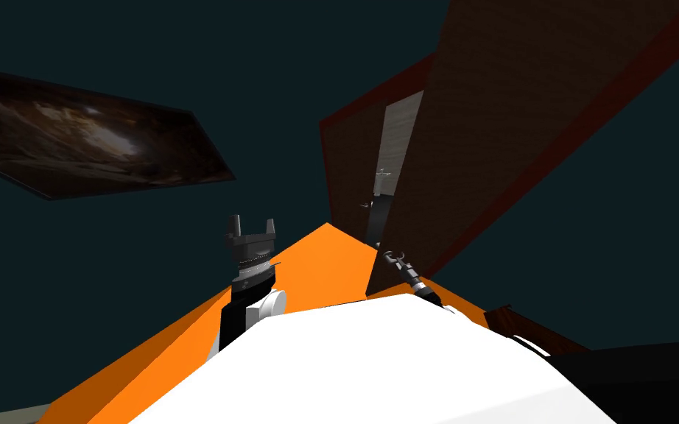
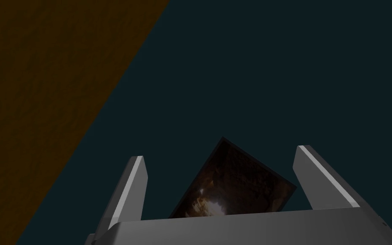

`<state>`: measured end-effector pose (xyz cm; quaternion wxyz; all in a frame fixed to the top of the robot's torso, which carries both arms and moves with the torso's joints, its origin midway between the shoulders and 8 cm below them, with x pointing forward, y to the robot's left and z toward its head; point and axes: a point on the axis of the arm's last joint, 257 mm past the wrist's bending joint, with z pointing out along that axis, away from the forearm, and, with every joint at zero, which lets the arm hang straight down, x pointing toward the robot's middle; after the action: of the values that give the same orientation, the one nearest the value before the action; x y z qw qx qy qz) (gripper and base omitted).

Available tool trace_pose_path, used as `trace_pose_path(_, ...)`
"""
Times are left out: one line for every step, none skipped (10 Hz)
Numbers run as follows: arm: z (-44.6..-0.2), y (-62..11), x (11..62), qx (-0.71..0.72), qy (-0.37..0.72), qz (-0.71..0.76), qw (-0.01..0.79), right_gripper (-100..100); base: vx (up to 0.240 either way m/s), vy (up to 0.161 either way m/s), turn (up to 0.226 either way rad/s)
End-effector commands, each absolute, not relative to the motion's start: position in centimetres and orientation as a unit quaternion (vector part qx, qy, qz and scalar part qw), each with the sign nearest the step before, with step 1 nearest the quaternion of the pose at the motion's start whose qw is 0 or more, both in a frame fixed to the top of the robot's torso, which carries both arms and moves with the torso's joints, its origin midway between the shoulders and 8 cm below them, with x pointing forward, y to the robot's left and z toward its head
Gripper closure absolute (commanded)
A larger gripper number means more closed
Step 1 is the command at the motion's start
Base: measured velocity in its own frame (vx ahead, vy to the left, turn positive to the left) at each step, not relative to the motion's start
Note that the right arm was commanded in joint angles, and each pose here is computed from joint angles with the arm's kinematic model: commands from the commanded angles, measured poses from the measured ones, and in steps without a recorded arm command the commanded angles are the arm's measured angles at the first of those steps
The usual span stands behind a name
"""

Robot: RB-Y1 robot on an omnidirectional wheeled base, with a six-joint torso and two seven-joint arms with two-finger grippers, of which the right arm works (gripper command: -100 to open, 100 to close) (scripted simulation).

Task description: Pull the door open

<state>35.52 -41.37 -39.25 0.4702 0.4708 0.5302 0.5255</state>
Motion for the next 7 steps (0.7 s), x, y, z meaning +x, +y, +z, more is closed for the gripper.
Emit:
trace_pose_path(-39.5, -39.5, 36.4, 0.464, 0.534, 0.536, 0.46, 100, -0.067, -0.024, 0.001)
trace_pose_path(-39.5, -39.2, 36.8, 0.462, 0.536, 0.538, 0.458, 100, -0.108, -0.06, 0.048)
trace_pose_path(-39.4, -38.5, 37.5, 0.458, 0.539, 0.541, 0.455, 100, -0.137, -0.078, 0.048)
trace_pose_path(-39.4, -38.2, 37.9, 0.456, 0.54, 0.542, 0.454, 100, -0.136, -0.095, 0.026)
trace_pose_path(-39.4, -38.2, 37.9, 0.456, 0.54, 0.542, 0.454, 100, -0.086, -0.059, 0.002)
trace_pose_path(-39.4, -38.2, 37.9, 0.456, 0.54, 0.542, 0.454, 100, -0.042, -0.009, -0.02)
trace_pose_path(-39.4, -38.2, 37.9, 0.456, 0.54, 0.542, 0.454, 100, -0.01, 0.013, -0.021)
